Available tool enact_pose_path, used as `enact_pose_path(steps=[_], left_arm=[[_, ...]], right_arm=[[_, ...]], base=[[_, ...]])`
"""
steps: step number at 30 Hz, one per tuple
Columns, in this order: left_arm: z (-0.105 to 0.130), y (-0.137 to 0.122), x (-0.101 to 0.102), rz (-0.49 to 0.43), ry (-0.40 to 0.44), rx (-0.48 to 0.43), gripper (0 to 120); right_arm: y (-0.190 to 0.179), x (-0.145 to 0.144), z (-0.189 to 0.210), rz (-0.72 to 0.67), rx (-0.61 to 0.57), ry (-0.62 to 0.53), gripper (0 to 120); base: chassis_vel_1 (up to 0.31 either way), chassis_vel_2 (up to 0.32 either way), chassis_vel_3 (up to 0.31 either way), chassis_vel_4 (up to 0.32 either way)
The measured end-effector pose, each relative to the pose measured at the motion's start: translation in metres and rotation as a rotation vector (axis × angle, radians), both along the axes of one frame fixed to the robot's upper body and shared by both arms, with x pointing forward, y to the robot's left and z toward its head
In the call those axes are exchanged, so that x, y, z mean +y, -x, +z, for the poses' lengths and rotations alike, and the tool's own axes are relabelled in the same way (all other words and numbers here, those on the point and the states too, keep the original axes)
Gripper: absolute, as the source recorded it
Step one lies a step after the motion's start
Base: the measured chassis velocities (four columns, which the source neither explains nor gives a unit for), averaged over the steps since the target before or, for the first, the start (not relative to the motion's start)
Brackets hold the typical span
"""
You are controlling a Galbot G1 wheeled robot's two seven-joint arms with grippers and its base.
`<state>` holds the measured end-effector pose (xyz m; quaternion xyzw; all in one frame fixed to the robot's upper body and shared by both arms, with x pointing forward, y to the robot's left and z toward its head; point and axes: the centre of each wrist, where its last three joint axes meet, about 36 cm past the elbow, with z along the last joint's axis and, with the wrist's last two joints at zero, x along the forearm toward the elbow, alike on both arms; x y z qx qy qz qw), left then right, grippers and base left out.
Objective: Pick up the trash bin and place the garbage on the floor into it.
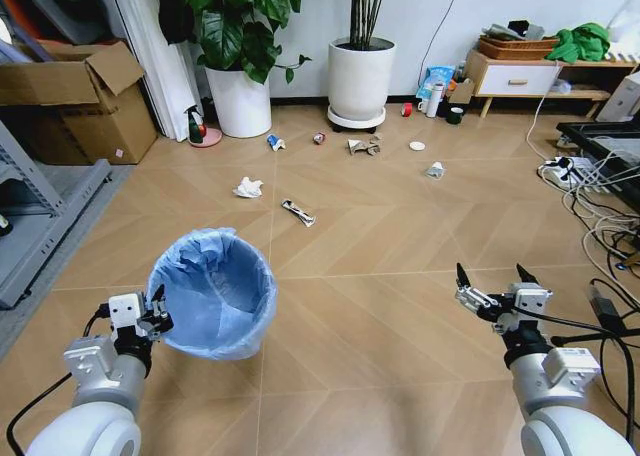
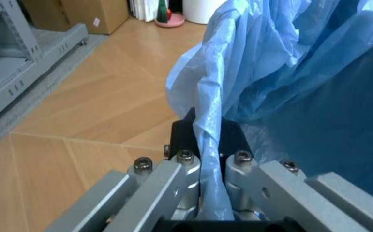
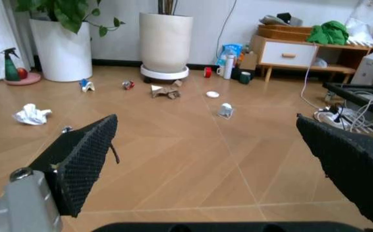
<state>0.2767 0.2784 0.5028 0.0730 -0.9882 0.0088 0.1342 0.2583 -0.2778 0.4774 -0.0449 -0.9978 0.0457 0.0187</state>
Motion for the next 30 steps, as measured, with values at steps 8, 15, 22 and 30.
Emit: enact_pose_path(steps=[8,15,22,30], left_arm=[[0.0002,-0.0001,-0.0004,-0.007,-0.002,0.001,0],[0.0017,0.0002,-0.0008,-0.012,-0.001,-0.004,0],[0.0024,0.0013,-0.0015,-0.017,0.001,-0.008,0],[0.0028,0.002,-0.0017,-0.023,-0.002,-0.017,0]], right_arm=[[0.0005,0.0007,-0.0005,-0.001,0.001,0.006,100],[0.0008,0.001,-0.0007,0.006,0.003,0.012,100],[0.0003,0.0016,-0.0005,0.009,0.002,0.012,100],[0.0005,0.002,-0.0013,0.008,0.003,0.012,100]], base=[[-0.133,0.142,0.134,-0.134],[-0.072,0.144,0.063,-0.15],[-0.053,0.203,0.063,-0.204],[-0.1,0.227,0.109,-0.221]])
